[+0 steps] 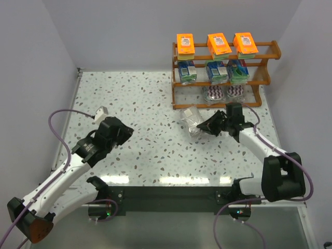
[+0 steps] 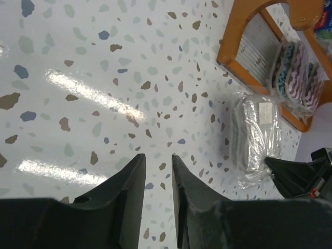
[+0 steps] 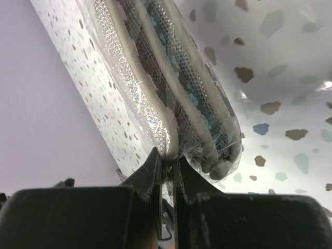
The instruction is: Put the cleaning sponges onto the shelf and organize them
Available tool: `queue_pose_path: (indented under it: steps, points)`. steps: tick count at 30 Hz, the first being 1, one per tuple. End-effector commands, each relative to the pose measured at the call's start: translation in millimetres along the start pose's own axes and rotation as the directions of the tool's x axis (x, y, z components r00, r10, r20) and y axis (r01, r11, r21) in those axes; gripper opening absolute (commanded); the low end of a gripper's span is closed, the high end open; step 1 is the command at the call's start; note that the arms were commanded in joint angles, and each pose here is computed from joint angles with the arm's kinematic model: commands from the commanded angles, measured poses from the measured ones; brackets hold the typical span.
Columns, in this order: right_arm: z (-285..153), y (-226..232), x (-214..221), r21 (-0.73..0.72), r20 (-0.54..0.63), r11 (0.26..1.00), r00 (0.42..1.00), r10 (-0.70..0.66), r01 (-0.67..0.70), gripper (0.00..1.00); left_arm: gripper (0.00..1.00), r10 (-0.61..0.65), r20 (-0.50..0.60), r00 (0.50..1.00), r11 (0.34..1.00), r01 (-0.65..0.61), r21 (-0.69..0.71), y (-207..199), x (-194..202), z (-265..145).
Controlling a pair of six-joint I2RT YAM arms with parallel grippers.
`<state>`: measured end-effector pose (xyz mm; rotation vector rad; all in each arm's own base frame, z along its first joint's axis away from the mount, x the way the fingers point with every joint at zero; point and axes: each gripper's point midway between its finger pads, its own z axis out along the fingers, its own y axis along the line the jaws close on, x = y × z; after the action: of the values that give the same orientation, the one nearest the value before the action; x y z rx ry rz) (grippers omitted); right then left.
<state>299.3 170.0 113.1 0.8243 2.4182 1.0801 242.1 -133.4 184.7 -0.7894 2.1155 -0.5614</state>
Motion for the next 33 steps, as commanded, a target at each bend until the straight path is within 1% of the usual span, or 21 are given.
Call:
queue_pose_path:
  steps: [1,6,7,8,10,15,18,21,22,24,25,26,33]
  points:
    - [-2.3,5.2,-14.6,-0.019,-0.022,1.000,1.000,0.007,-0.007,0.00,0.32,0.043,0.001,0.999,0.995,-0.043,-0.090,25.5,1.5,-1.8]
    - [9.0,24.0,-49.1,-0.059,0.029,0.998,0.999,0.031,-0.029,0.00,0.31,0.026,-0.021,0.999,0.996,-0.028,-0.082,26.9,7.3,-2.8]
    - [12.1,30.3,-55.4,-0.087,0.040,0.996,0.999,0.029,-0.026,0.00,0.31,0.022,-0.017,1.000,0.997,-0.023,-0.078,26.0,6.1,-3.7]
    - [18.1,31.8,-60.2,-0.097,0.033,0.993,0.997,0.064,-0.060,0.00,0.30,0.021,-0.017,1.000,0.997,-0.022,-0.075,25.4,5.8,-4.6]
    - [21.2,40.0,-65.0,-0.138,0.022,0.987,0.996,0.082,-0.078,0.00,0.30,0.020,-0.015,1.000,0.997,-0.021,-0.073,23.9,3.8,-7.1]
    - [35.0,51.6,-83.9,-0.164,0.036,0.979,0.991,0.126,-0.119,0.00,0.30,0.018,-0.011,1.000,0.997,-0.019,-0.081,27.6,3.6,-8.9]
    - [44.6,60.2,-102.1,-0.197,0.079,0.969,0.983,0.167,-0.149,0.00,0.30,0.020,-0.020,1.000,0.996,-0.021,-0.084,29.6,7.0,-5.8]
    - [53.0,67.9,-114.1,-0.234,0.090,0.951,0.969,0.230,-0.203,0.00,0.30,0.023,-0.029,0.999,0.997,-0.025,-0.079,27.2,9.0,-3.5]
    - [61.0,64.8,-119.9,-0.232,0.099,0.948,0.964,0.247,-0.219,0.00,0.30,0.025,-0.033,0.999,0.996,-0.028,-0.083,27.5,10.0,-2.2]
    - [66.6,73.8,-126.9,-0.250,0.104,0.940,0.959,0.263,-0.230,0.00,0.29,0.028,-0.038,0.999,0.996,-0.031,-0.086,27.5,11.1,-0.8]
    - [76.7,67.4,-128.8,-0.232,0.101,0.941,0.956,0.275,-0.246,0.00,0.30,0.027,-0.038,0.999,0.996,-0.030,-0.084,27.2,11.0,-0.8]
    - [78.5,75.5,-134.1,-0.244,0.113,0.939,0.955,0.274,-0.241,0.00,0.30,0.027,-0.040,0.999,0.996,-0.031,-0.085,27.2,11.4,-0.6]
    - [103.0,85.1,-150.3,-0.264,0.153,0.929,0.940,0.304,-0.258,0.00,0.30,0.027,-0.040,0.999,0.995,-0.031,-0.093,30.4,12.5,0.3]
